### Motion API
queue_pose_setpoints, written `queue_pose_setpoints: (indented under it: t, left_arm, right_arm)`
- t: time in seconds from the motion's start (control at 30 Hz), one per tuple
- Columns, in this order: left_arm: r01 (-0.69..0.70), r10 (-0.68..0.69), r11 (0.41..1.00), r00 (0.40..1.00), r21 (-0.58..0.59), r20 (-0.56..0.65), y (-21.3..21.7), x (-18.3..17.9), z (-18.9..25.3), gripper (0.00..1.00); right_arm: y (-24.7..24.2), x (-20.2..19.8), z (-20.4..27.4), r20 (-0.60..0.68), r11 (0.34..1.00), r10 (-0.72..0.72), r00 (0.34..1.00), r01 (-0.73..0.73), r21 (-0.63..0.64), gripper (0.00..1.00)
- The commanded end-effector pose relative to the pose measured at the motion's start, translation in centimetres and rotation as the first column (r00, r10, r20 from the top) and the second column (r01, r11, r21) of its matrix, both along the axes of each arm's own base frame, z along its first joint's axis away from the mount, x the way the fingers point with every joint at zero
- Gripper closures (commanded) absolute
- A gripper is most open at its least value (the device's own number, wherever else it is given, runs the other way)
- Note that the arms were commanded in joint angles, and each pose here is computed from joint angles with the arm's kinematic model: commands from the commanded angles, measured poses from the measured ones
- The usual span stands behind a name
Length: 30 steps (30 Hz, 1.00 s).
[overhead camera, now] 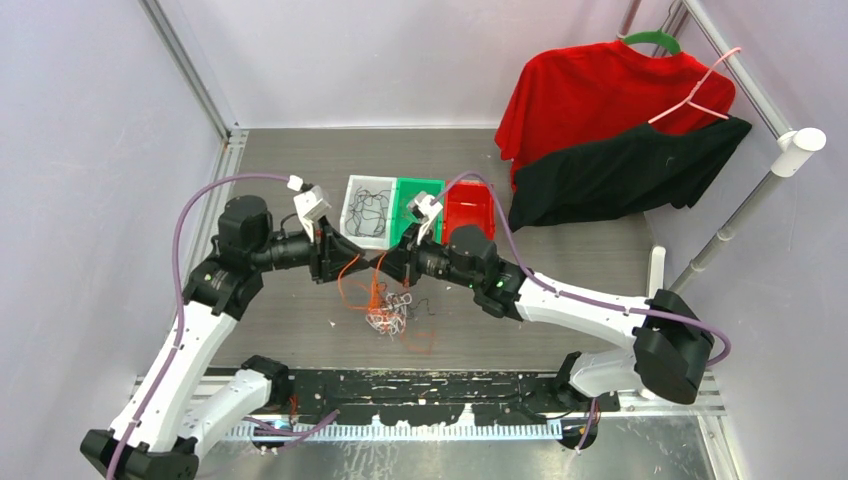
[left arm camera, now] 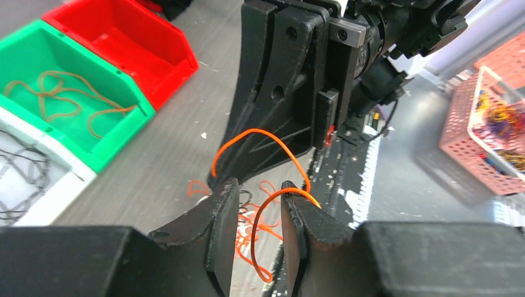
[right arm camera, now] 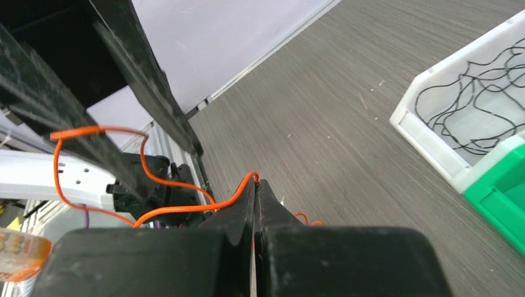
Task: Untangle the cables
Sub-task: Untie the cable.
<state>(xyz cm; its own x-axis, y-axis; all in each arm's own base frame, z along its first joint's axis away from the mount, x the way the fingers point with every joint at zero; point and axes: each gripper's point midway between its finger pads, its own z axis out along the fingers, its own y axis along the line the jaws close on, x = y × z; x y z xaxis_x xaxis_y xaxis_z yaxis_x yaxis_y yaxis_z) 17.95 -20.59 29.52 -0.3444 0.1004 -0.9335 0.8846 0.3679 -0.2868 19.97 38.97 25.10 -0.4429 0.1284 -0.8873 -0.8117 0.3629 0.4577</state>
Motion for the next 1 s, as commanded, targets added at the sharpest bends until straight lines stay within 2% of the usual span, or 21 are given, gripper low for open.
queue_pose_setpoints:
  t: [0.0,0.13,0.43,0.8,0.9,0.97]
  left_arm:
    - [0.094,-0.098,0.994,0.993,-0.063,-0.069,-0.8,-2.1,1.4,0.67]
    - [0.088,-0.101,0.99,0.988,-0.109,-0.113,-0.9,-2.9,0.7,0.66]
    - [-0.025,0.002,0.991,0.985,-0.129,-0.172,-0.7,-1.6,-0.3,0.61]
    - [-0.187,0.179,0.979,0.979,-0.082,-0.097,0.4,1.9,-1.6,0.59]
    - [-0.177,0.169,0.98,0.981,-0.09,-0.092,0.2,2.0,-1.3,0.6]
    - [-0.137,0.125,0.985,0.986,-0.105,-0.115,-0.2,1.4,-1.1,0.65]
  right_arm:
    - [0.1,1.5,2.7,0.073,0.995,-0.088,0.993,0.09,-0.032,0.99]
    - [-0.5,2.9,1.4,0.128,0.962,-0.194,0.973,0.214,-0.17,0.99]
    - [-1.0,3.3,1.0,0.196,0.9,-0.274,0.942,0.323,-0.293,0.99]
    - [0.9,1.3,2.4,0.176,0.928,-0.241,0.954,0.28,-0.246,0.99]
    - [1.1,1.1,2.4,0.166,0.933,-0.237,0.957,0.272,-0.238,0.99]
    - [1.3,1.0,2.4,0.165,0.935,-0.23,0.959,0.265,-0.237,0.99]
